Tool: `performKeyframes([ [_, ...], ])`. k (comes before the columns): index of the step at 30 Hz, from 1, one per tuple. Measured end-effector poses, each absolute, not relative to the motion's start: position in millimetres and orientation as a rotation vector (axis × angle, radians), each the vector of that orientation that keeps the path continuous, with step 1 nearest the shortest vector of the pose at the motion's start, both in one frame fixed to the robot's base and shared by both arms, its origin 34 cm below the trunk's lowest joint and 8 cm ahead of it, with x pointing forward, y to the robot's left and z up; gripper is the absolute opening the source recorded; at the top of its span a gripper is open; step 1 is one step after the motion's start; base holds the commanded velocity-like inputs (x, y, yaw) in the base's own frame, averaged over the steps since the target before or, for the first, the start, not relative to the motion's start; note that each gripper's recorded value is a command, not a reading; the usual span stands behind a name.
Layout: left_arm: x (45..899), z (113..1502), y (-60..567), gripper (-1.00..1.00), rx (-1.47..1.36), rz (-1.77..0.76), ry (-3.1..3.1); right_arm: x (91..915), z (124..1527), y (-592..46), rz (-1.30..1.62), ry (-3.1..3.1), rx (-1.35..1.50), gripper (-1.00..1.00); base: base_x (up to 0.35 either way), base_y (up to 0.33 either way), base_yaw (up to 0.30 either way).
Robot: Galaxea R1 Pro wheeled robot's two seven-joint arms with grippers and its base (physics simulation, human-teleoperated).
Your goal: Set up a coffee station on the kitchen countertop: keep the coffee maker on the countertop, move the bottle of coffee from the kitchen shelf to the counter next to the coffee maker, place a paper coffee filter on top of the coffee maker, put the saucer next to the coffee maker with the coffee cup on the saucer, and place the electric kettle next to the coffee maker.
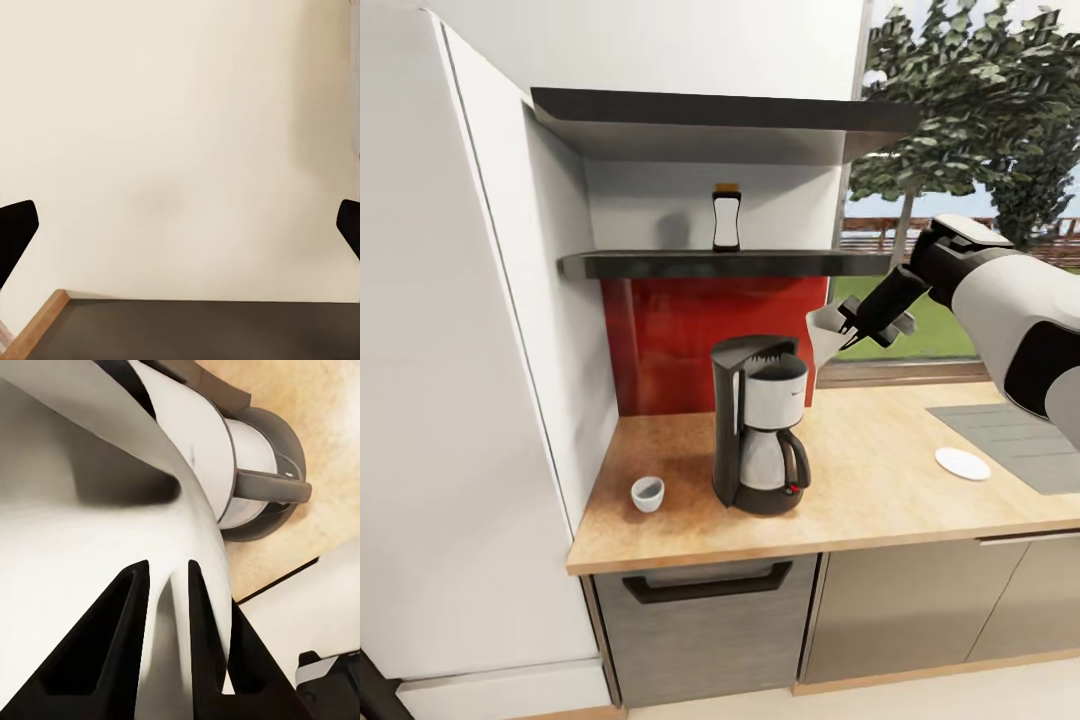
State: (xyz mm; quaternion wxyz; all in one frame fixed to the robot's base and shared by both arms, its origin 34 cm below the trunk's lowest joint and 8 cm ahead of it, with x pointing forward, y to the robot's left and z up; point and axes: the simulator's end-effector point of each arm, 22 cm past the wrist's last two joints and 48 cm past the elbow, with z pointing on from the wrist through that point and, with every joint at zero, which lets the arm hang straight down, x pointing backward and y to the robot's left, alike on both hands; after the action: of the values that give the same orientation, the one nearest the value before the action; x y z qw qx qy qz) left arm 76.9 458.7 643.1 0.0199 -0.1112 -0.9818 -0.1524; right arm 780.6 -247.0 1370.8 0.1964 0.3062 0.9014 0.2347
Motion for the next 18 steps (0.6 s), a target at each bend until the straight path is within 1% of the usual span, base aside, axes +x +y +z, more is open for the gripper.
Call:
performKeyframes([
  [2,78.0,643.0,458.8,1.0,-0.345,-0.474,-3.049,779.5,1372.8,-247.1,0.658,2.522,0.856,-1.0,0.0,0.065,0.0],
  [7,79.4,642.9,458.8,1.0,-0.344,-0.476,-3.053,778.1,1375.2,-247.1,0.659,2.519,0.854,-1.0,0.0,0.224,0.0],
  [9,79.5,642.9,458.8,1.0,-0.344,-0.475,-3.053,778.0,1375.4,-247.1,0.659,2.519,0.854,-1.0,0.0,0.141,0.0],
  [18,79.6,642.8,458.7,1.0,-0.348,-0.475,-3.052,778.0,1375.6,-246.3,0.659,2.519,0.852,-1.0,0.0,0.021,0.0],
])
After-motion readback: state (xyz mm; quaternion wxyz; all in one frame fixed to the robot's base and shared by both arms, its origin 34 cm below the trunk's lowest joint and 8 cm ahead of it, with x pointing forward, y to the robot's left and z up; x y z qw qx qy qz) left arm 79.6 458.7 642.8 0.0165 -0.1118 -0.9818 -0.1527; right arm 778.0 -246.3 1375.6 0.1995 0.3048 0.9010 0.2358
